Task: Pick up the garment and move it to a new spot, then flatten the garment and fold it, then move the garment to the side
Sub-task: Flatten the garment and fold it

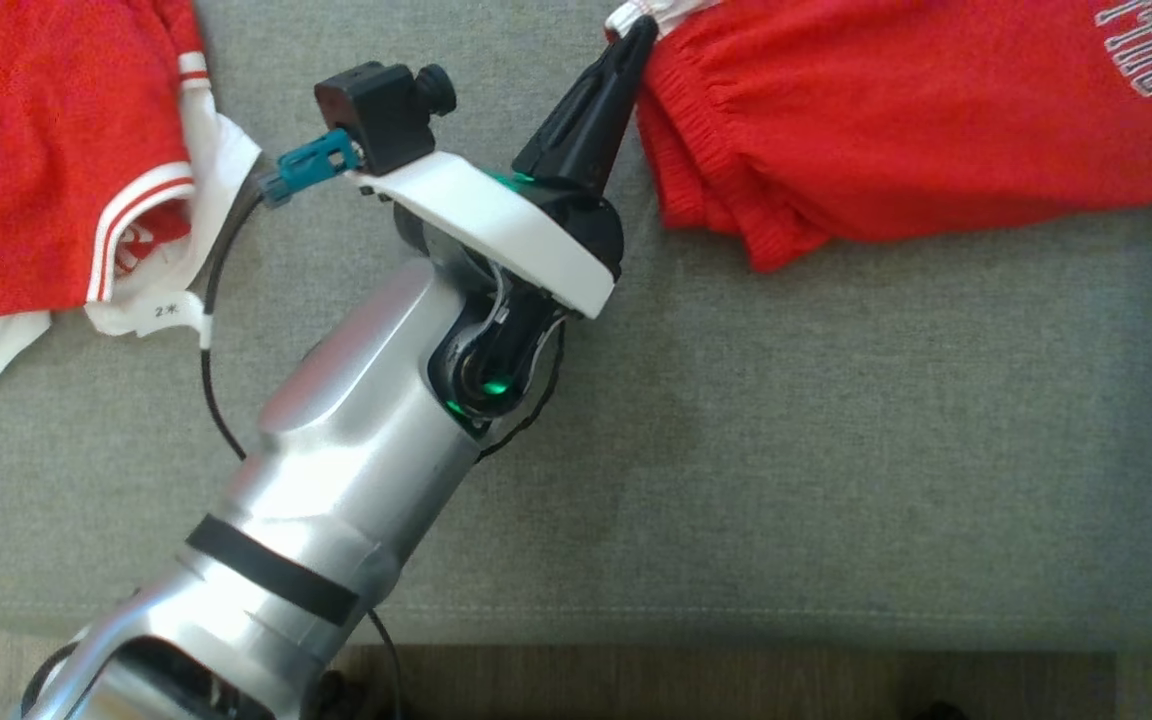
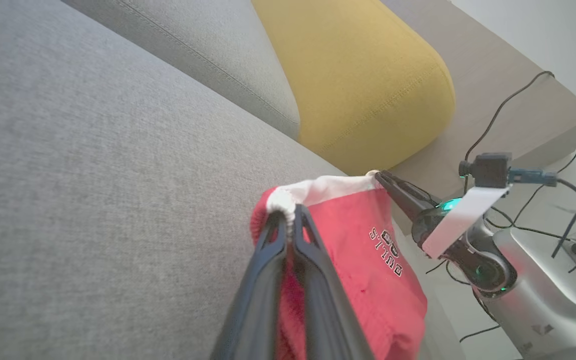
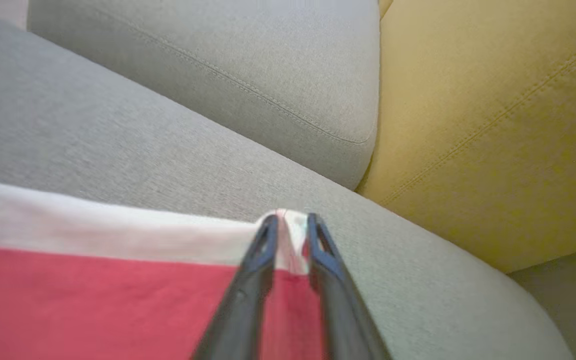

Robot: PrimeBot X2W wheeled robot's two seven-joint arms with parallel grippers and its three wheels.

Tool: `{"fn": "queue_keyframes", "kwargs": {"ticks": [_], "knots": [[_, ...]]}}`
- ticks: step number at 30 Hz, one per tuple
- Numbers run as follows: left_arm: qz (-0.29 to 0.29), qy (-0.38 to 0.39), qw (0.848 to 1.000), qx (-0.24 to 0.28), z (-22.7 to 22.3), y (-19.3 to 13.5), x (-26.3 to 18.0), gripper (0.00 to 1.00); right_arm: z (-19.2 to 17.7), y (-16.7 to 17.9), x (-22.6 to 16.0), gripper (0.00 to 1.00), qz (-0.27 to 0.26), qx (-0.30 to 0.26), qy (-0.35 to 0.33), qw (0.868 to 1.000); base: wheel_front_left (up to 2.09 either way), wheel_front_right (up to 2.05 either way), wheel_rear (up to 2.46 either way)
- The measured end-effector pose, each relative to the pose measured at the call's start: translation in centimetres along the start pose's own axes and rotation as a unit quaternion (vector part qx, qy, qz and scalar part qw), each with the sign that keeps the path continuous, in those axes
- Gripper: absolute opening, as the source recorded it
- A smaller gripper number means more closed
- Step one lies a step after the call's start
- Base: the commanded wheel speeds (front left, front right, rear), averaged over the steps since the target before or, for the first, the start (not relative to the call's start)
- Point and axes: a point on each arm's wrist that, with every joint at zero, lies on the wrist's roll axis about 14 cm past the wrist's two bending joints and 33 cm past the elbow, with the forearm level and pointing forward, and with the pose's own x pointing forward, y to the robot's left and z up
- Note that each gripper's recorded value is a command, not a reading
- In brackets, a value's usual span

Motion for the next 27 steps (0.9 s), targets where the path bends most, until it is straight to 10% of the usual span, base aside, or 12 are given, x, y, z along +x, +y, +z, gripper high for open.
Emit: {"fn": "queue_keyframes", "kwargs": {"ticks": [1,16,25,27], "knots": [[0.002,0.000,1.000,0.004,0.1,0.1,0.0,1.00,0.1,0.4,0.0,1.00,0.002,0.017,-0.007,1.000,0.00,0.00,0.00],[0.010,-0.100,0.975,0.197,4.5,-3.3,-3.8,1.00,-6.1,-0.6,-3.6,1.00,-0.018,0.169,0.078,0.982,0.00,0.00,0.00],[0.046,-0.124,0.963,0.234,4.8,-3.4,-8.4,1.00,-7.2,1.6,-1.8,1.00,0.007,0.170,0.136,0.976,0.00,0.00,0.00],[0.053,-0.128,0.962,0.234,5.1,-3.3,-9.0,1.00,-7.2,2.5,-1.6,0.44,0.016,0.171,0.148,0.974,0.00,0.00,0.00]]}}
